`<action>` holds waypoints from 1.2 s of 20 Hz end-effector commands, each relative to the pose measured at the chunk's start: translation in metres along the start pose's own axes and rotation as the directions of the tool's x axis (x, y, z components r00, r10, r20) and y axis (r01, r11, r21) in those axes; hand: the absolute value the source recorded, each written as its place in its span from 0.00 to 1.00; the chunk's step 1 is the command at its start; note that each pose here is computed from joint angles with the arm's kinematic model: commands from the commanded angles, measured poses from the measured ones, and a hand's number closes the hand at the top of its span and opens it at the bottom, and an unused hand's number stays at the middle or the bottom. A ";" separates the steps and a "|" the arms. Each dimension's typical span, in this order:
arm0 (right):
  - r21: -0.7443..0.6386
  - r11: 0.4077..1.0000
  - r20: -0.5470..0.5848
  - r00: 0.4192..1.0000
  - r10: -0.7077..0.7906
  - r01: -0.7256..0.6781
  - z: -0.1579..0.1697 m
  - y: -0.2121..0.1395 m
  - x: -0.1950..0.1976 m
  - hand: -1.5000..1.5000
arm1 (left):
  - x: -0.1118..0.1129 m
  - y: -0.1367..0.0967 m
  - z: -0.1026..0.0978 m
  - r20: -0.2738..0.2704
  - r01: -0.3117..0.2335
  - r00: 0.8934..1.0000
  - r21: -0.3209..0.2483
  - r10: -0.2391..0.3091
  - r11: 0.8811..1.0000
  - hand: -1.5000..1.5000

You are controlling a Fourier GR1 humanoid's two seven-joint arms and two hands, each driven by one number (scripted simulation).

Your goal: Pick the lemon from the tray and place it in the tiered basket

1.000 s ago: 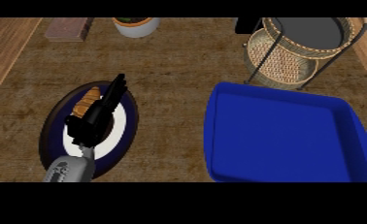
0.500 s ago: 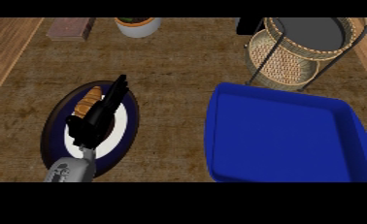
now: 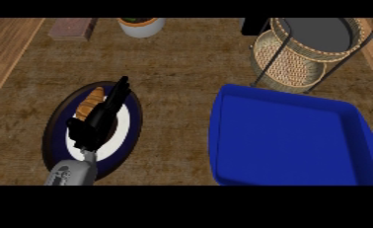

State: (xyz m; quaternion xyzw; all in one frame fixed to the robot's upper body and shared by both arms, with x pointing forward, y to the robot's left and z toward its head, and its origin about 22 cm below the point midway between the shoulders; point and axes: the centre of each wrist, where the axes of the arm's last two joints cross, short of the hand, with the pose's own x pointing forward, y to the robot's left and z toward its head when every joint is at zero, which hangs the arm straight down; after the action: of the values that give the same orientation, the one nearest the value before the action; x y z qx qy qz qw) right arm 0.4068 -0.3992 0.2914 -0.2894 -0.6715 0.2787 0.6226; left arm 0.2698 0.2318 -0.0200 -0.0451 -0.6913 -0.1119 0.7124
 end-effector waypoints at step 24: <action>0.285 0.889 -0.311 0.912 -0.268 0.359 -0.064 0.148 0.024 1.00 | 0.005 0.005 0.004 -0.013 0.000 1.000 0.005 0.000 1.000 0.50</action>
State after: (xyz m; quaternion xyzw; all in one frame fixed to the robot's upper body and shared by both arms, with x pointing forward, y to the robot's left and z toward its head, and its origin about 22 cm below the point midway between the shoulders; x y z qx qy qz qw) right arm 0.4745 -0.2804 0.2309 -0.1488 -0.6274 0.2628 0.7177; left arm 0.2709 0.2314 -0.0140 -0.0426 -0.6918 -0.1124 0.7120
